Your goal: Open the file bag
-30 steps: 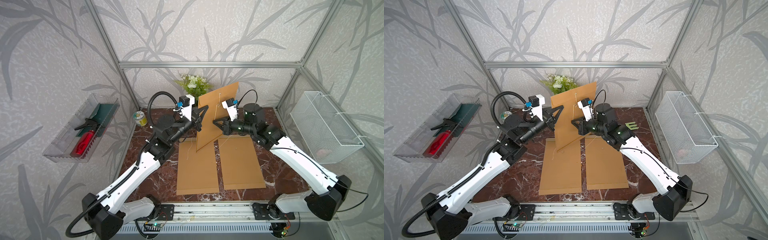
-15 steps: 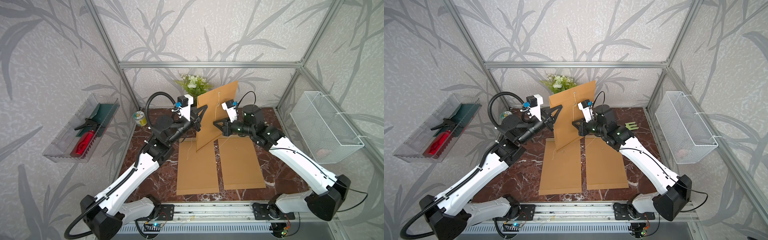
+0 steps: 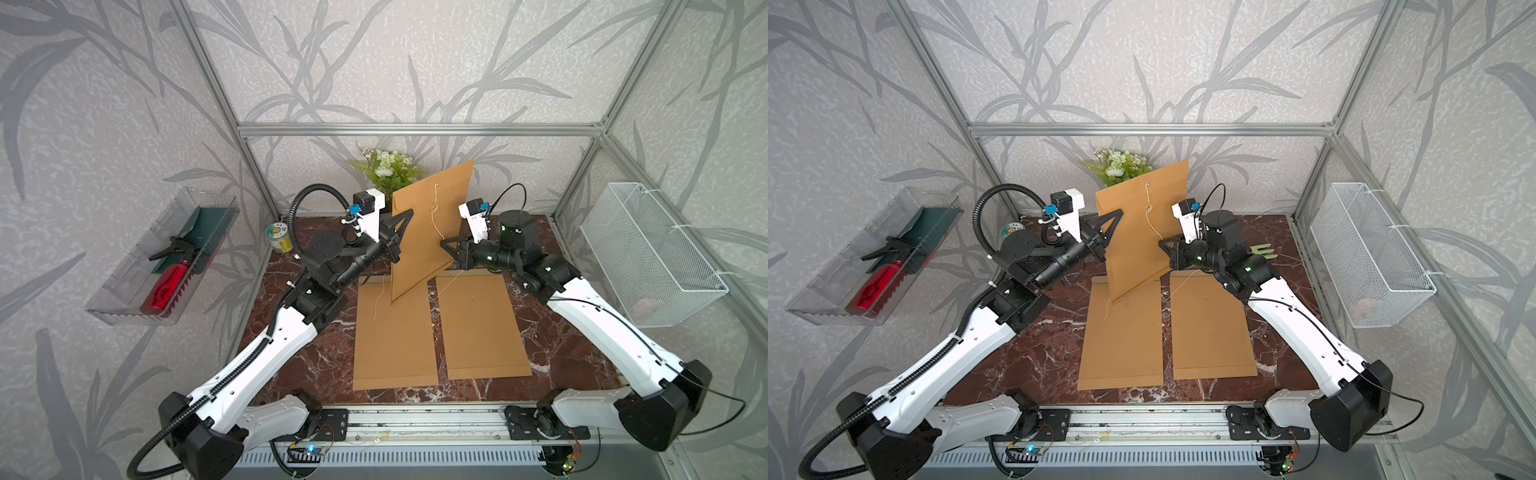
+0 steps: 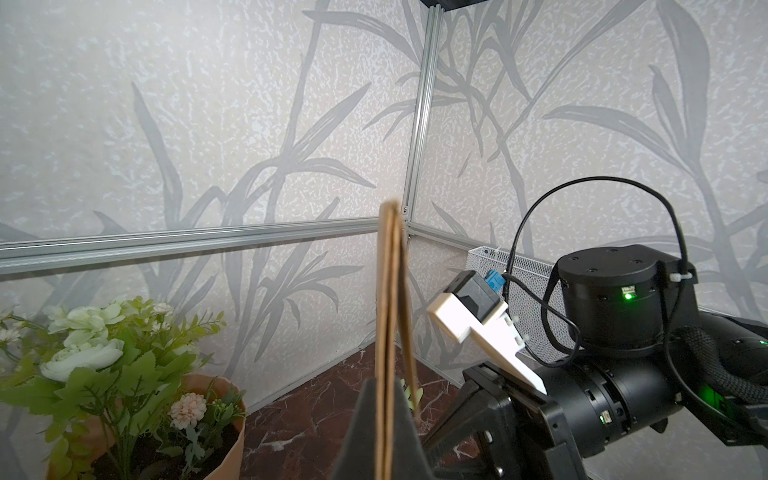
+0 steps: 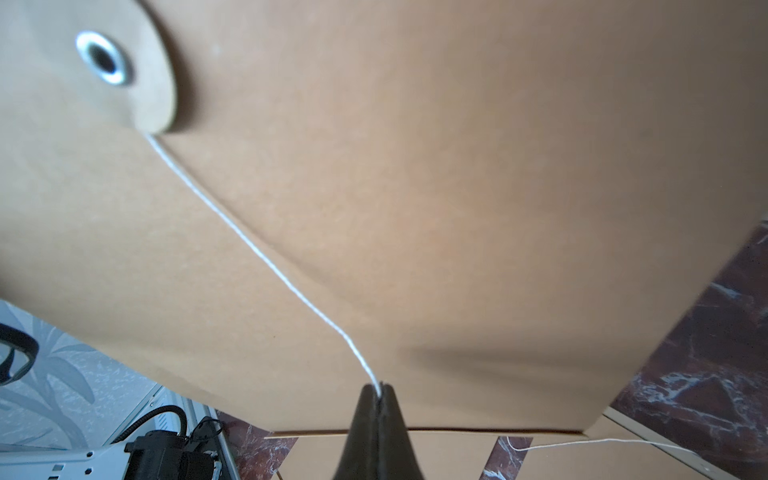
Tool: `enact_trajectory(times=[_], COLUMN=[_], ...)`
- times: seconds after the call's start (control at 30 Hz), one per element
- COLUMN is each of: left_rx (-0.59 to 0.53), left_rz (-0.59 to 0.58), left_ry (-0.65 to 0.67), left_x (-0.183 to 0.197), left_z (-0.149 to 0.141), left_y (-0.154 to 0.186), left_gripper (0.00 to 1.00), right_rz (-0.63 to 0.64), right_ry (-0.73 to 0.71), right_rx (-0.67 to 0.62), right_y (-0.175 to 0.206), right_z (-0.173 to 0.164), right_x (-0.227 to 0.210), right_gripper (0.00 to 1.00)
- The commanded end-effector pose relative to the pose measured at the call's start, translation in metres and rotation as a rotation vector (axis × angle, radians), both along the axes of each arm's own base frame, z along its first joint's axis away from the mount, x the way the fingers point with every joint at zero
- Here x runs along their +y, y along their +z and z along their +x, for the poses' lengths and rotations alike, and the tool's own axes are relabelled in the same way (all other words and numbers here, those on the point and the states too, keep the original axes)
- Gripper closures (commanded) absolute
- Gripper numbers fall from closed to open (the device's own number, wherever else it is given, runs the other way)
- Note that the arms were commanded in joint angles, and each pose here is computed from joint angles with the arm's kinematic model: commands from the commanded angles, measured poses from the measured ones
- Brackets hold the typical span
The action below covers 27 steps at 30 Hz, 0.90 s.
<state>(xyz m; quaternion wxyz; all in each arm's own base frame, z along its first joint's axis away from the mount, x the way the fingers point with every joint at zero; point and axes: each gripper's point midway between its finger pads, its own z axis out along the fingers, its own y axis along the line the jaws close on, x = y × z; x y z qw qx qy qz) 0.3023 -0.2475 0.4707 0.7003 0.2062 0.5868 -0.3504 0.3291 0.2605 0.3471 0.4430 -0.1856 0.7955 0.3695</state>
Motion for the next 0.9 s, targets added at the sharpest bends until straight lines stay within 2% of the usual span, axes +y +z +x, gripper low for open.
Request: enact_trajectory(times=[0.0, 0.43, 0.87], left_rx=[-0.067, -0.064, -0.023], left_rz=[-0.028, -0.011, 0.033], left_ry=[0.018, 0.011, -0.049], left_x=[0.012, 0.015, 0.005], left_z=[-0.012, -0.018, -0.022], left_y=[0.026, 0.024, 0.003], left_gripper=[1.0, 1.0, 1.0], right_rz=[0.028, 0.037, 0.035], right_ry=[-0.024, -0.096, -0.081], right_rx=[-0.038, -0.059, -0.148], right_y=[0.015, 0.028, 0.076], right_z=[0.001, 0.017, 0.014], right_x=[-0.012, -0.045, -0.056], right_gripper=[1.0, 1.0, 1.0])
